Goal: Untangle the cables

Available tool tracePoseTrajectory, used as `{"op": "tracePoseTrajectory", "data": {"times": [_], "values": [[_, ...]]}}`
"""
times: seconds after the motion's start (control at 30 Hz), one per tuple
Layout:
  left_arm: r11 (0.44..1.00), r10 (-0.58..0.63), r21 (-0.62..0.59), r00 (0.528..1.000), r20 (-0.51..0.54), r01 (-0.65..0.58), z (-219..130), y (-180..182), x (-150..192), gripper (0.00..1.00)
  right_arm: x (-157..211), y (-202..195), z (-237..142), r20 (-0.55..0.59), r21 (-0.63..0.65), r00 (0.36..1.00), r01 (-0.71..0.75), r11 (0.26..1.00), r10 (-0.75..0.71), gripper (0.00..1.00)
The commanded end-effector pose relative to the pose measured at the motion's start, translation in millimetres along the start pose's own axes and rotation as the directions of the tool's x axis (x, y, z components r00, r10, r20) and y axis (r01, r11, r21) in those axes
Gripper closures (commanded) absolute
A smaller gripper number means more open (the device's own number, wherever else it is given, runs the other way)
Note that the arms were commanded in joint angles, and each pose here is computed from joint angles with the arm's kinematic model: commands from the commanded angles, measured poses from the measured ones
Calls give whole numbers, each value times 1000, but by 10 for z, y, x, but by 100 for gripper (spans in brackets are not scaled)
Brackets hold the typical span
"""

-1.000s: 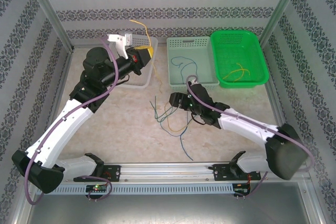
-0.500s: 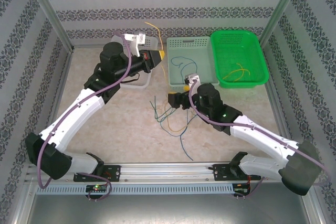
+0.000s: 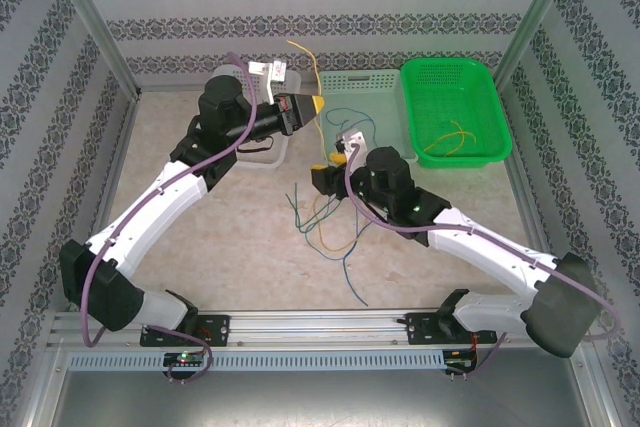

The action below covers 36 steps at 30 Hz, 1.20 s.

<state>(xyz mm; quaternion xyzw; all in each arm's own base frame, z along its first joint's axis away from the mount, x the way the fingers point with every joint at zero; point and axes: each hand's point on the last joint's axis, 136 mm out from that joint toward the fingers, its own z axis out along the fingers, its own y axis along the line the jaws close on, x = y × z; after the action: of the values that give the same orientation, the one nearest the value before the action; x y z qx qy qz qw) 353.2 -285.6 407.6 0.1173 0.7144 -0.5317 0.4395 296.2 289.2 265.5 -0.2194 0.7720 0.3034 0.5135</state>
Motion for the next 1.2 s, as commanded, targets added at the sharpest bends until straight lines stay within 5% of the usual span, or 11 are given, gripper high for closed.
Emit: {"op": "tracePoseTrajectory", "data": {"times": [0.0,0.07,0.13,0.33,0.57,0.73,0.93,1.17], "values": [[998,8,55,999,31,-10,-8,-130,-156,90,-227,86,-50,53,-25,999,8,1000,-6,72],[999,9,36,1000,25,-10,-2,-83,-128,86,-239,11,-108,56,4,998,-3,1000,3,89],[1000,14,-2,1000,20,-14,-8,-14,-108,68,-260,-89,-198,50,45,999,-6,999,4,100],[993,32,-118,999,-2,-32,-37,212,-28,2,-392,-621,-596,-11,248,1000,-15,969,18,100],[980,33,-196,999,-44,-41,-45,414,101,0,-662,-1481,-1154,-68,523,994,-40,851,89,100],[972,29,-233,998,-59,-43,-59,498,151,0,-1267,-1710,-1447,53,555,996,-90,827,73,100],[967,18,-253,997,-70,-35,-49,571,200,0,-1743,-2012,-1563,57,627,998,-42,778,8,100],[957,18,-287,997,-75,-39,-68,666,251,0,-1864,-2743,-1540,-134,800,989,148,582,-67,100]]}}
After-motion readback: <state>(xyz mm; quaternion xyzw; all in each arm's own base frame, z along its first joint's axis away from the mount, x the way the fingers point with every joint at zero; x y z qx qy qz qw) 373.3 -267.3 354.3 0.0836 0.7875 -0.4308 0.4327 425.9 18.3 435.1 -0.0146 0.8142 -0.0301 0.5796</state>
